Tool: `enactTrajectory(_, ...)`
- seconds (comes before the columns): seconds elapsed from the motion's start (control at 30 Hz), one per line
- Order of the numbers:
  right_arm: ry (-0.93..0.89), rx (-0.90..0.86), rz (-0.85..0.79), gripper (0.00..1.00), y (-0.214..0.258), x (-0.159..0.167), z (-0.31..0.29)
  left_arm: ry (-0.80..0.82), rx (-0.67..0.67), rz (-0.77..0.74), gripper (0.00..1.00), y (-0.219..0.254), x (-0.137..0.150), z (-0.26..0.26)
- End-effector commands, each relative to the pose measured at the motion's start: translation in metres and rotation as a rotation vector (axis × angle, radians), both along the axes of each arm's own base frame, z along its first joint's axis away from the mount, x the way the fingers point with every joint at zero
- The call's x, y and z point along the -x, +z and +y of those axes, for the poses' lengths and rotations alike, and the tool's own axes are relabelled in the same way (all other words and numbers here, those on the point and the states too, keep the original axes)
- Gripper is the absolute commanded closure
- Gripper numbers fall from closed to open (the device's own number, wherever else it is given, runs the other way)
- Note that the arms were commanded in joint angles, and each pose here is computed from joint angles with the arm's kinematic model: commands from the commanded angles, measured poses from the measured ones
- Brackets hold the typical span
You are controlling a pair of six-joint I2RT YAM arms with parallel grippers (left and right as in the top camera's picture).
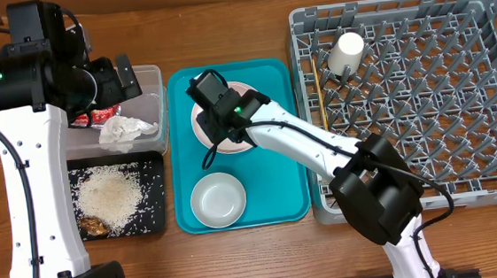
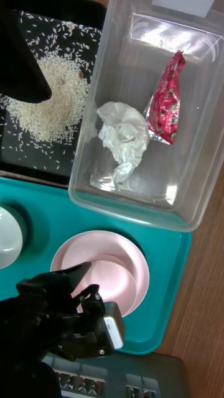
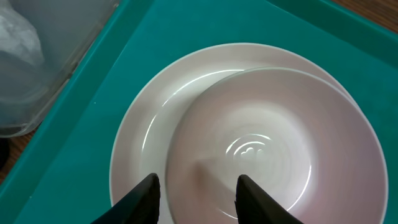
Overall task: Sort waste into correct bins and load items into the dishwasher
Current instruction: 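Move right gripper back to pink bowl on teal tray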
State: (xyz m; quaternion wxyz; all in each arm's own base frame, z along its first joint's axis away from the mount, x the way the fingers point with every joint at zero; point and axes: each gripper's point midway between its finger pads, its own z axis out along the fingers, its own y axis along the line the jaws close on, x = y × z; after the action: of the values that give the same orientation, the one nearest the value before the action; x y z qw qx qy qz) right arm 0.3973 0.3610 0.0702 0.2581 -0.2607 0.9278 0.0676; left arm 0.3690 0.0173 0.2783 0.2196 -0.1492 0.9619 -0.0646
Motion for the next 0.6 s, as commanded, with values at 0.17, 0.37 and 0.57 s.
enactTrajectory(0.17, -0.008, 0.018, 0.008, 0.59, -0.007, -0.002, -0.006, 0.013, 0.001, 0.007, 0.0, -0.002, -0.001, 0.001)
enactTrajectory(0.37, -0.008, 0.037, 0.028, 0.59, -0.016, 0.003, -0.011, 0.013, 0.001, 0.007, 0.0, -0.002, -0.001, 0.001)
enactTrajectory(0.57, -0.008, 0.049, 0.039, 0.58, -0.023, 0.006, -0.014, 0.013, 0.001, 0.007, 0.0, -0.002, -0.001, 0.001)
